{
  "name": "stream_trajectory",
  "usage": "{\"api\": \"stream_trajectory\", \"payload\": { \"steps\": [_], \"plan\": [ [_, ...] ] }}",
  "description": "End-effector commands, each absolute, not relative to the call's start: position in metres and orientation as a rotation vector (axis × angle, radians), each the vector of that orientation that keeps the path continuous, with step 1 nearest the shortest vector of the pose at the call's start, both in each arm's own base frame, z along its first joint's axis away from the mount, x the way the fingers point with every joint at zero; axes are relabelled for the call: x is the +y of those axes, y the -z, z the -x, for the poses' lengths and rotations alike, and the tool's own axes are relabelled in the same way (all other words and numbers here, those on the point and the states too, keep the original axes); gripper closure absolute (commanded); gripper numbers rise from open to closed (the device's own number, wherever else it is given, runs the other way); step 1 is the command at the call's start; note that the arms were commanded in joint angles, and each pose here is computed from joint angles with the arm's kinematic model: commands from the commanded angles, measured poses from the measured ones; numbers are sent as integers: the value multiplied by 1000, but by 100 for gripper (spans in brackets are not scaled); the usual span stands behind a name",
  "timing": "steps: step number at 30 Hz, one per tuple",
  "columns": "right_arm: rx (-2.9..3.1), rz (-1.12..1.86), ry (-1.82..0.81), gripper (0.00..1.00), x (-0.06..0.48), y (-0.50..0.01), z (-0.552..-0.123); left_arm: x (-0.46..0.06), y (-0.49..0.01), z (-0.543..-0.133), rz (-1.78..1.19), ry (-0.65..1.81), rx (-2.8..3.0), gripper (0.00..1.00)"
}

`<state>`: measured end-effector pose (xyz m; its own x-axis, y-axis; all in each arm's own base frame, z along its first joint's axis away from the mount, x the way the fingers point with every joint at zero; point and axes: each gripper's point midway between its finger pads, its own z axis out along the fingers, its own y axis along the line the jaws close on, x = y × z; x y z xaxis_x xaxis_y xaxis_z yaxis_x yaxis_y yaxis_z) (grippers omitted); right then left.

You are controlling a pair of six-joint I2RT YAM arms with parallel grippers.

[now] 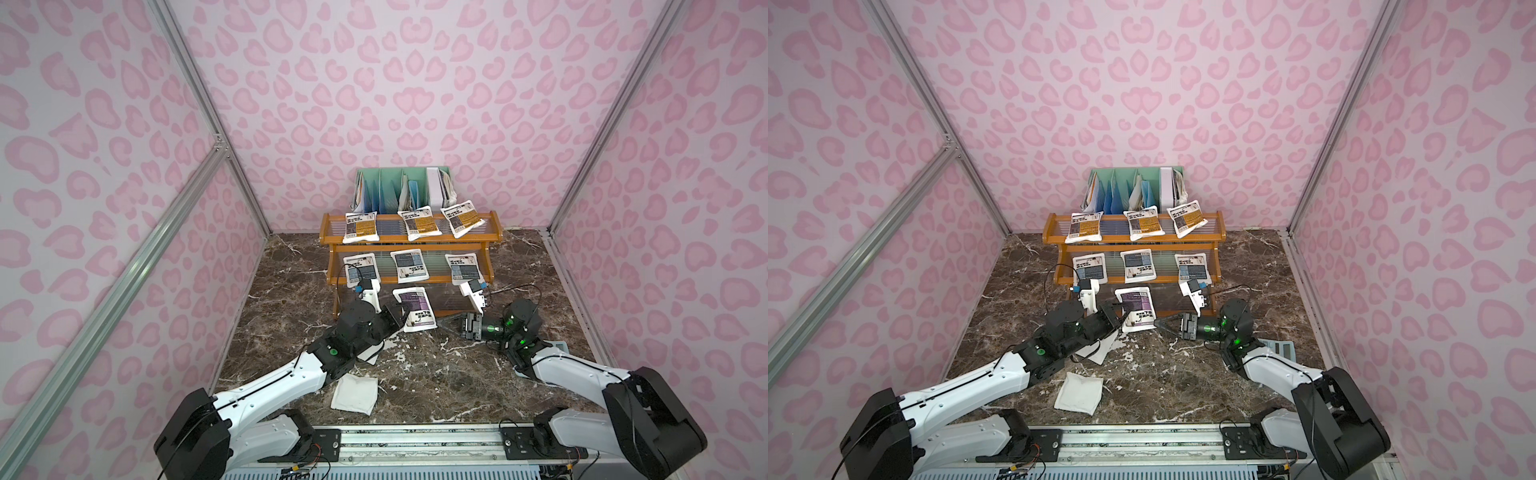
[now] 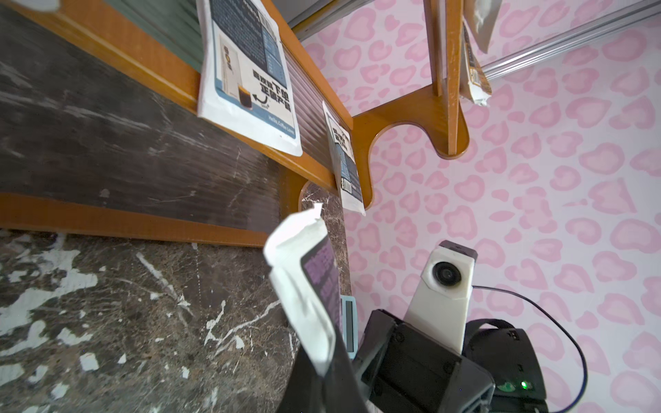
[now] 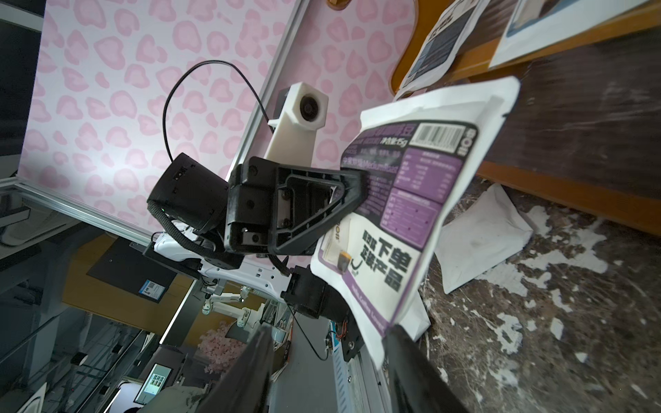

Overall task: Place the bagged coffee beans on the shelf by color
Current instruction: Pick up the bagged coffee beans at the center of the board.

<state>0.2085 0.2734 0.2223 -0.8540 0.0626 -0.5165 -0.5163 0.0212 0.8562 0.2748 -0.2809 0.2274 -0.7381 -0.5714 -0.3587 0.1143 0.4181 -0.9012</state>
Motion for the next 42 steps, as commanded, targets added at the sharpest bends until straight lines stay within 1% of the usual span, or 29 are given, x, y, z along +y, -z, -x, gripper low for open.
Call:
{"api": "stream_trajectory", "payload": {
  "steps": [1,9,14,20,26,34,36,37,40,42],
  "plan": [
    [1853,538,-1887,47,275,-228,-203,-286,-245,-275,363,1411,1966,100],
    [1883,537,-1828,50,276,-218,-210,-286,-247,-268,350,1420,1975,100],
    [1915,520,-1774,50,271,-209,-215,-277,-248,-262,347,1379,1997,100],
    [1870,536,-1764,50,270,-220,-215,-269,-244,-257,353,1358,2012,100],
    [1826,544,-1790,51,276,-230,-218,-280,-246,-260,346,1396,2002,100],
    [1819,557,-1819,55,286,-230,-221,-296,-260,-266,296,1425,1983,100],
    [1819,551,-1819,58,286,-230,-221,-295,-261,-267,293,1412,1983,100],
    [1815,546,-1816,62,286,-230,-221,-295,-261,-267,293,1407,1985,100],
    [1814,525,-1806,80,284,-229,-222,-294,-257,-268,300,1389,1991,100],
    [1820,508,-1792,94,282,-226,-223,-291,-254,-269,308,1370,1998,100]
  ]
}}
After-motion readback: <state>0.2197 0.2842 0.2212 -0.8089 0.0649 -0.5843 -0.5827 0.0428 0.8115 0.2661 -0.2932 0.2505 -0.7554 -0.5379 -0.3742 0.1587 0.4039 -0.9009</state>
